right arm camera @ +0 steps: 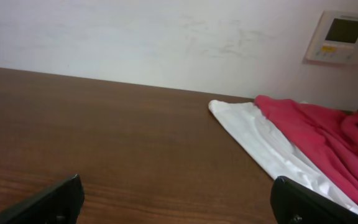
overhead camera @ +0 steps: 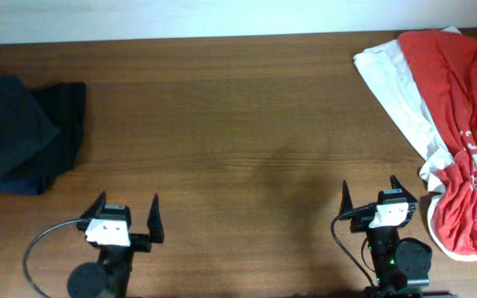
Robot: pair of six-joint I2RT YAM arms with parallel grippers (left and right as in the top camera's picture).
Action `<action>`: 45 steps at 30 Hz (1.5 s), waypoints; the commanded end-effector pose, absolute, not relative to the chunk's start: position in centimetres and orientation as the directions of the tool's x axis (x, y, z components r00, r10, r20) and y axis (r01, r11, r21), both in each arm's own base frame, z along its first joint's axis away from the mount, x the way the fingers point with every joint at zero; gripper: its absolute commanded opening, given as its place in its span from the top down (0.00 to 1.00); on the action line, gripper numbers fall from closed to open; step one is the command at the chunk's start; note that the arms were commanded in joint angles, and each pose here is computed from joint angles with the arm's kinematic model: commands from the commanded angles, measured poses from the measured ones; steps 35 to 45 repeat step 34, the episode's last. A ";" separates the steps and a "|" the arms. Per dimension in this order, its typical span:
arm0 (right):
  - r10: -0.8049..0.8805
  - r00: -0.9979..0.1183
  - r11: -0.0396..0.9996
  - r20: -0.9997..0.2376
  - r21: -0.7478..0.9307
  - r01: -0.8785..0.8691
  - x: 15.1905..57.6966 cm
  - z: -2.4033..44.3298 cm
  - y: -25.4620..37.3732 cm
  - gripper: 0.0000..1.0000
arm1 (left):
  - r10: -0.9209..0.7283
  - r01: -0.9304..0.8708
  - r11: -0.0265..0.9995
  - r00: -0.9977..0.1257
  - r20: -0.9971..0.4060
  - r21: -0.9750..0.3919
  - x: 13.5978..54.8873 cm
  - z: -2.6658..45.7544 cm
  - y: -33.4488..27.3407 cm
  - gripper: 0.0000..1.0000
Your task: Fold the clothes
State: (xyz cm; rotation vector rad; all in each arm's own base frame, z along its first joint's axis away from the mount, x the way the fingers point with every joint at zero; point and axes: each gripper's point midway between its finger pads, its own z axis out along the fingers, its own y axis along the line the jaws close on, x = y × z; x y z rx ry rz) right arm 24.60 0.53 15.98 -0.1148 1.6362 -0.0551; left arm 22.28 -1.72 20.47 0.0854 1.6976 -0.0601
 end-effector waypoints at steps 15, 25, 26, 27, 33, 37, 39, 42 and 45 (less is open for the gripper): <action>-0.111 -0.068 0.993 -0.992 -0.108 -0.040 24.6 15.7 0.4 0.01 | 0.019 0.083 0.997 -0.075 -0.997 0.013 24.5 15.7 -1.8 0.01; -0.111 -0.068 0.993 -0.991 -0.108 -0.040 24.6 15.7 0.4 0.01 | 0.019 0.083 0.997 -0.076 -0.997 0.013 24.5 15.7 -1.8 0.01; -0.111 -0.068 0.993 -0.992 -0.108 -0.040 24.6 15.7 0.4 0.01 | 0.019 0.083 0.997 -0.076 -0.997 0.013 24.5 15.7 -1.8 0.01; -0.111 -0.068 0.993 -0.991 -0.108 -0.040 24.6 15.7 0.4 0.01 | 0.019 0.083 0.997 -0.075 -0.997 0.013 24.5 15.7 -1.8 0.01; -0.111 -0.068 0.993 -0.992 -0.108 -0.040 24.6 15.7 0.4 0.01 | 0.019 0.083 0.997 -0.076 -0.997 0.013 24.5 15.7 -1.8 0.01; -0.111 -0.068 0.993 -0.992 -0.108 -0.040 24.6 15.7 0.4 0.01 | 0.019 0.083 0.997 -0.075 -0.997 0.013 24.5 15.7 -1.8 0.01; -0.111 -0.068 0.993 -0.992 -0.108 -0.040 24.6 15.7 0.4 0.01 | 0.019 0.083 0.997 -0.075 -0.997 0.013 24.5 15.7 -1.8 0.01; -0.111 -0.068 0.993 -0.992 -0.108 -0.040 24.6 15.7 0.4 0.01 | 0.019 0.083 0.997 -0.075 -0.997 0.013 24.5 15.7 -1.8 0.01; -0.111 -0.068 0.993 -0.992 -0.108 -0.040 24.6 15.7 0.4 0.01 | 0.019 0.083 0.997 -0.075 -0.997 0.013 24.5 15.7 -1.8 0.01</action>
